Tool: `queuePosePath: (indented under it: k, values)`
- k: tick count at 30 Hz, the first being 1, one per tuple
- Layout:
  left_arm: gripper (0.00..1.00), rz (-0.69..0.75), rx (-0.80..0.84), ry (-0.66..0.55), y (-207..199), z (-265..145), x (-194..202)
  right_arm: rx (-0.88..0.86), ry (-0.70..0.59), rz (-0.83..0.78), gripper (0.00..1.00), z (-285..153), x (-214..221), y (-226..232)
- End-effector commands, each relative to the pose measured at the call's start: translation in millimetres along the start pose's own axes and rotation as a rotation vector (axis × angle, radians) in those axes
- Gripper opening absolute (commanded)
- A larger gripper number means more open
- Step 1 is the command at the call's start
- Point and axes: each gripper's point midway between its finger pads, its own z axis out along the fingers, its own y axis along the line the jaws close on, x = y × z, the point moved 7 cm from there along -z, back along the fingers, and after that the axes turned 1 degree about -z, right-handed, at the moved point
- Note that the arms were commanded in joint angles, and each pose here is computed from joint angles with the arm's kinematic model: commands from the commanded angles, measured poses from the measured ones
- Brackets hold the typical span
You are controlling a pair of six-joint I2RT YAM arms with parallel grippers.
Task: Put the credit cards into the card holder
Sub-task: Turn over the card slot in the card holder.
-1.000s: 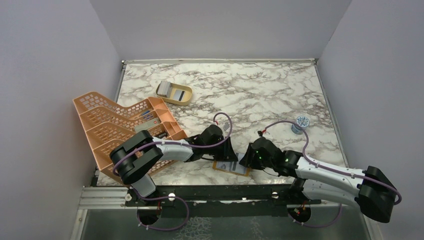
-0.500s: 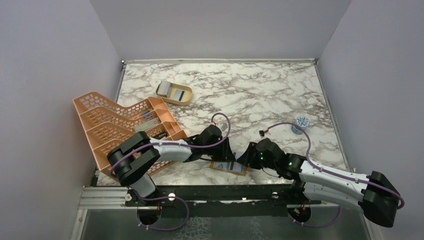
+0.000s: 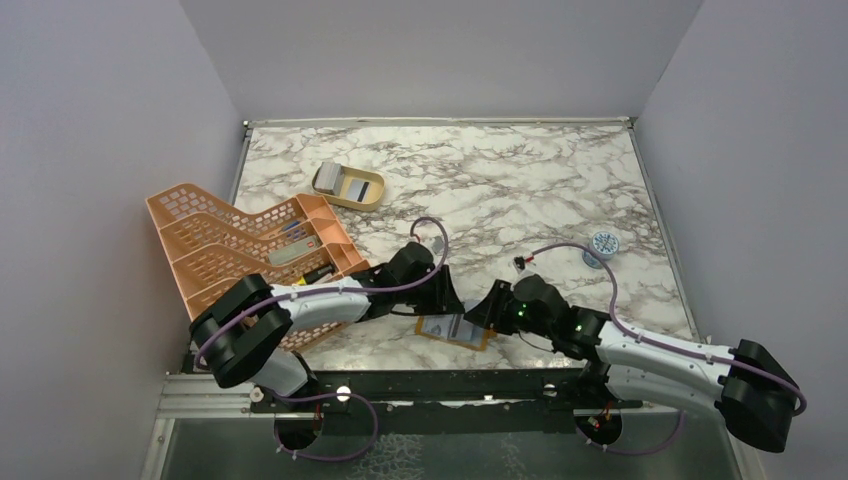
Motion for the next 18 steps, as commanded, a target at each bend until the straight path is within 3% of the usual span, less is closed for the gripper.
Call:
queuePosePath:
  k: [1,10,18]
  values:
    - [0.44,0.042,-0.063,-0.093,-6.2,-20.9,-26.9,-0.076,-0.005,-0.013,0.39,3.3,-3.1,15.4]
    - [0.44,0.032,-0.107,-0.147,3.7,-42.0,-43.2,-0.094,0.04,-0.082,0.39,21.9,-9.1,36.5]
    - [0.44,0.034,-0.173,-0.094,18.8,-38.7,-41.0,-0.146,0.056,-0.111,0.4,26.4,-12.1,49.9]
